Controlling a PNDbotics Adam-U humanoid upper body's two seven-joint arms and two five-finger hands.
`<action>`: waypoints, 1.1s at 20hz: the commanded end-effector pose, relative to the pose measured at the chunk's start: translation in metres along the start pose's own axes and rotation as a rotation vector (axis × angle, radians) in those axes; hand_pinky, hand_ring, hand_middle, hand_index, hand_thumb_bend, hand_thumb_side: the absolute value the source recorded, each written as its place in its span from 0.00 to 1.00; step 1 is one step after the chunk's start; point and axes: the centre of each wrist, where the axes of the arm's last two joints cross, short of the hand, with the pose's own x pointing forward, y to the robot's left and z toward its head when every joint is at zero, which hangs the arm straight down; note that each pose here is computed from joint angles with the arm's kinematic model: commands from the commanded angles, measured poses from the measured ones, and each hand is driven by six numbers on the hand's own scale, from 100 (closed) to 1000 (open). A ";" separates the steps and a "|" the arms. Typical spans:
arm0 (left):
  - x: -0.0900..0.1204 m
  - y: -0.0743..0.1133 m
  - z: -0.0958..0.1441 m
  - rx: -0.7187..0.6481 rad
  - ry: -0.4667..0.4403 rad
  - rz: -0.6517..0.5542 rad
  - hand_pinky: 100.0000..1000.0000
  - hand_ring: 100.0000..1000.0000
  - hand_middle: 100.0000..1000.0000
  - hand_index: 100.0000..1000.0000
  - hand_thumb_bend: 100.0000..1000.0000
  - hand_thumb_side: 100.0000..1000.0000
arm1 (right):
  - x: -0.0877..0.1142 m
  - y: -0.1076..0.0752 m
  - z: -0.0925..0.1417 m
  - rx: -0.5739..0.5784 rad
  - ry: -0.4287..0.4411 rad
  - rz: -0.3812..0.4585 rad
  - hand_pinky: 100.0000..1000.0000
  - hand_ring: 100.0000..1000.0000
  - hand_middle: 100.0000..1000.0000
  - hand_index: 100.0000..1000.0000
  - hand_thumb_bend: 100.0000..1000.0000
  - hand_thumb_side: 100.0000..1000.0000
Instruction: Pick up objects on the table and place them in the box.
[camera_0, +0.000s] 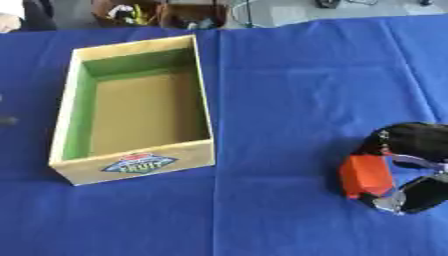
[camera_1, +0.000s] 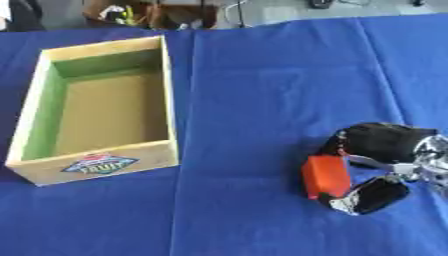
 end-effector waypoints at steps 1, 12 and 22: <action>0.007 0.000 -0.003 -0.010 -0.028 0.003 0.59 0.73 0.73 0.76 0.00 0.98 | -0.006 -0.008 0.006 -0.047 0.040 0.014 0.76 0.72 0.48 0.73 0.15 0.57; 0.007 -0.001 -0.003 -0.012 -0.025 0.006 0.59 0.74 0.73 0.76 0.00 0.98 | -0.011 -0.002 0.002 -0.147 0.101 -0.048 0.60 0.51 0.28 0.38 0.09 0.30; 0.007 -0.001 -0.003 -0.014 -0.024 0.006 0.59 0.74 0.73 0.76 0.00 0.98 | -0.006 -0.022 0.006 -0.288 0.104 -0.111 0.53 0.44 0.21 0.25 0.00 0.24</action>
